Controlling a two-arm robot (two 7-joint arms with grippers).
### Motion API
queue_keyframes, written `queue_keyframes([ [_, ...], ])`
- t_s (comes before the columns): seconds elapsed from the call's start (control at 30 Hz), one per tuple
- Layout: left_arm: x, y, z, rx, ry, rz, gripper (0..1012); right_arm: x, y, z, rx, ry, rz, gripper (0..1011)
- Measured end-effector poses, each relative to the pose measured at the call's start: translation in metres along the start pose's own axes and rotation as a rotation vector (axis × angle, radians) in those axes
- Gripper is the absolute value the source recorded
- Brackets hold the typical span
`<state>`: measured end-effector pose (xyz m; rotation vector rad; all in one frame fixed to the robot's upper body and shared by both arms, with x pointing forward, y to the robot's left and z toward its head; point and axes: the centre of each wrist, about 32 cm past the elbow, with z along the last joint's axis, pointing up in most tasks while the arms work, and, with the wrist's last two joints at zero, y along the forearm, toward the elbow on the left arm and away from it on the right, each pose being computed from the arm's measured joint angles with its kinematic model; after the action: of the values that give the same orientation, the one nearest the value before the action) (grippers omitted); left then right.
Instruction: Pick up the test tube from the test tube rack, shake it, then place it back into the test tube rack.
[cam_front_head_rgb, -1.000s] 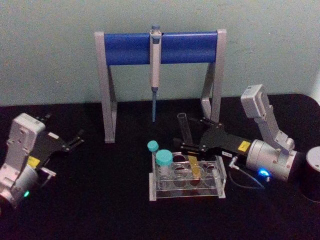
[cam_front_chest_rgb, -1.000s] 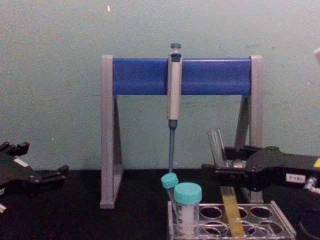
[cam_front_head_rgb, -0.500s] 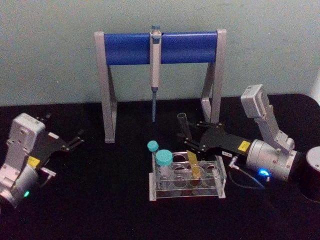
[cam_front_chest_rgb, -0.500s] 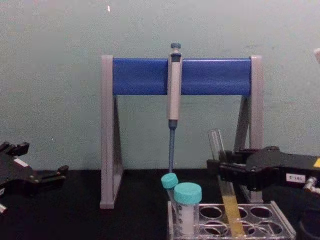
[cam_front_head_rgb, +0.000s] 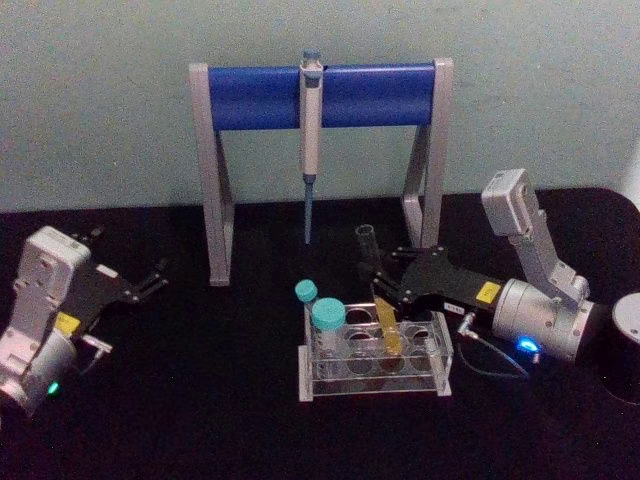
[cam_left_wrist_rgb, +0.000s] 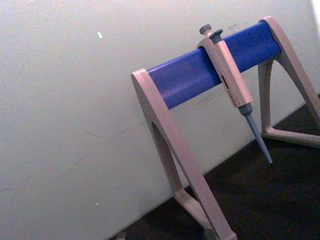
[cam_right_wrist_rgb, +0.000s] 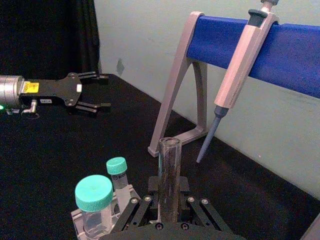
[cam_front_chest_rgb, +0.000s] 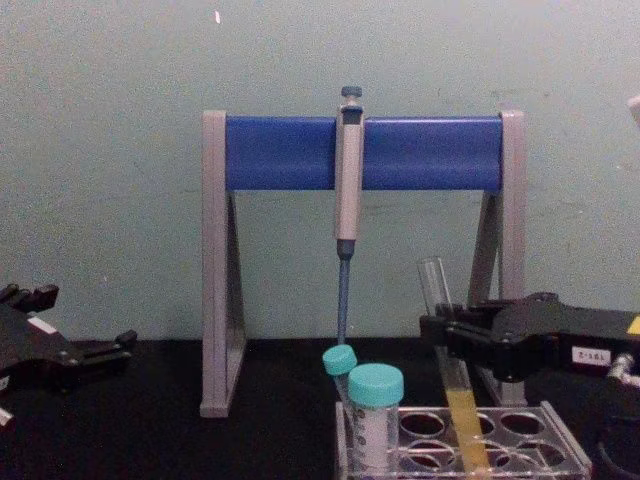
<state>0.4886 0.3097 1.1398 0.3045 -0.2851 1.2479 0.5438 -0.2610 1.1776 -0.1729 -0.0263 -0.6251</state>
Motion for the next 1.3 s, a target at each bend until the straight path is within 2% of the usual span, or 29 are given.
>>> queue_keyframes([
  [0.33, 0.0, 0.0, 0.0, 0.0, 0.0, 0.0, 1001, 0.0, 0.0, 0.0, 0.001, -0.002, 0.0, 229],
  [0.43, 0.0, 0.0, 0.0, 0.0, 0.0, 0.0, 1001, -0.001, -0.002, 0.0, 0.017, -0.014, 0.001, 229],
  [0.83, 0.0, 0.0, 0.0, 0.0, 0.0, 0.0, 1001, -0.002, -0.011, 0.004, 0.125, -0.028, -0.001, 229],
  [1.03, 0.0, 0.0, 0.0, 0.0, 0.0, 0.0, 1001, -0.002, -0.018, 0.009, 0.21, -0.045, -0.012, 229],
  [1.2, 0.0, 0.0, 0.0, 0.0, 0.0, 0.0, 1001, -0.002, -0.024, 0.012, 0.285, -0.06, -0.036, 229],
  [1.3, 0.0, 0.0, 0.0, 0.0, 0.0, 0.0, 1001, -0.003, -0.025, 0.013, 0.305, -0.063, -0.069, 229],
])
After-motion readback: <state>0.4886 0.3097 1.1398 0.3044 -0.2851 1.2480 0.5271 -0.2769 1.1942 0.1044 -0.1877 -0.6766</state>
